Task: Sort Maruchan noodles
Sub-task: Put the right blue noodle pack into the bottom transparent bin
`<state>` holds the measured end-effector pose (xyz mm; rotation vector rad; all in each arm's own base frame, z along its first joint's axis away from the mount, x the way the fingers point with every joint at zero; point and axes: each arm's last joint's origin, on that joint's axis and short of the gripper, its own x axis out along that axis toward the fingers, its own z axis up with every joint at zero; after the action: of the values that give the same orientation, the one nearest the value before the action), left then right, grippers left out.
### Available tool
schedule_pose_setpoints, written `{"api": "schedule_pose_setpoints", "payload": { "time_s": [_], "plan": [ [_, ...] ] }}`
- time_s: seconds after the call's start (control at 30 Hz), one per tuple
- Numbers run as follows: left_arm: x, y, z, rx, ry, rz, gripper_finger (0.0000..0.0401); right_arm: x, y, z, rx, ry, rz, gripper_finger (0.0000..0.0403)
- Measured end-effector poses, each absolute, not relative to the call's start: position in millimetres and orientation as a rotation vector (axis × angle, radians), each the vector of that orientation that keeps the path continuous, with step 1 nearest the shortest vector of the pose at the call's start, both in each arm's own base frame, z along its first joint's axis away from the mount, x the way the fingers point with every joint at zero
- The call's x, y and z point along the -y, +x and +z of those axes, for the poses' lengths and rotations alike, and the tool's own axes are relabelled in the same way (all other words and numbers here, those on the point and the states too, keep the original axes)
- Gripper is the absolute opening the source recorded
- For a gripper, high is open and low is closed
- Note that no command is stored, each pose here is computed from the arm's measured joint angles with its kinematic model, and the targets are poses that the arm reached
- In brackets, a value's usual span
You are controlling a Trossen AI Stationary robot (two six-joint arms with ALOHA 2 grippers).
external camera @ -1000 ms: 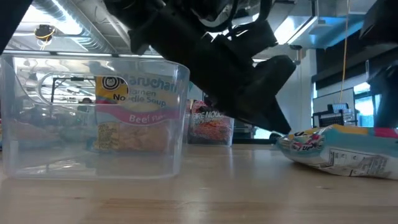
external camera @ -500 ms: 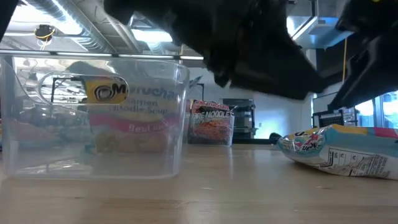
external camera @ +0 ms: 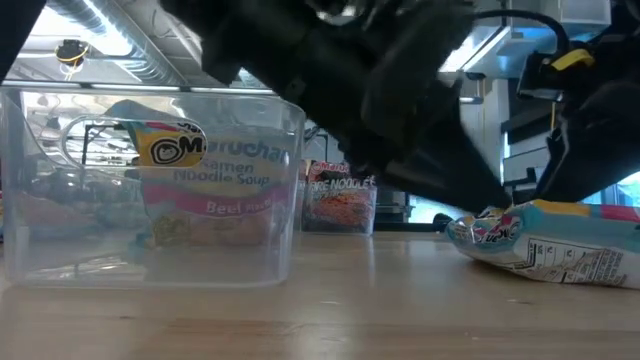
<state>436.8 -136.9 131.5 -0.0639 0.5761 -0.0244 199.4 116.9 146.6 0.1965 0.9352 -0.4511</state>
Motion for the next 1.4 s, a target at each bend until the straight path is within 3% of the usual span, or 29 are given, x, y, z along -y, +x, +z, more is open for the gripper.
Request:
{"api": "schedule_pose_setpoints", "payload": {
  "time_s": [0.5,0.97,1.4],
  "plan": [
    [99,444,129,-0.587,-0.077,0.159,0.0154,-137,196,146,-1.143,0.395,-0.186,0.028],
    [157,429,162,-0.478,-0.042,-0.084,0.0154,-146,178,180,-0.94,0.446,-0.086,0.028],
    [155,432,146,-0.561,-0.205,-0.173,0.0154,-123,152,117,-0.798,0.764,-0.016,0.028]
  ]
}}
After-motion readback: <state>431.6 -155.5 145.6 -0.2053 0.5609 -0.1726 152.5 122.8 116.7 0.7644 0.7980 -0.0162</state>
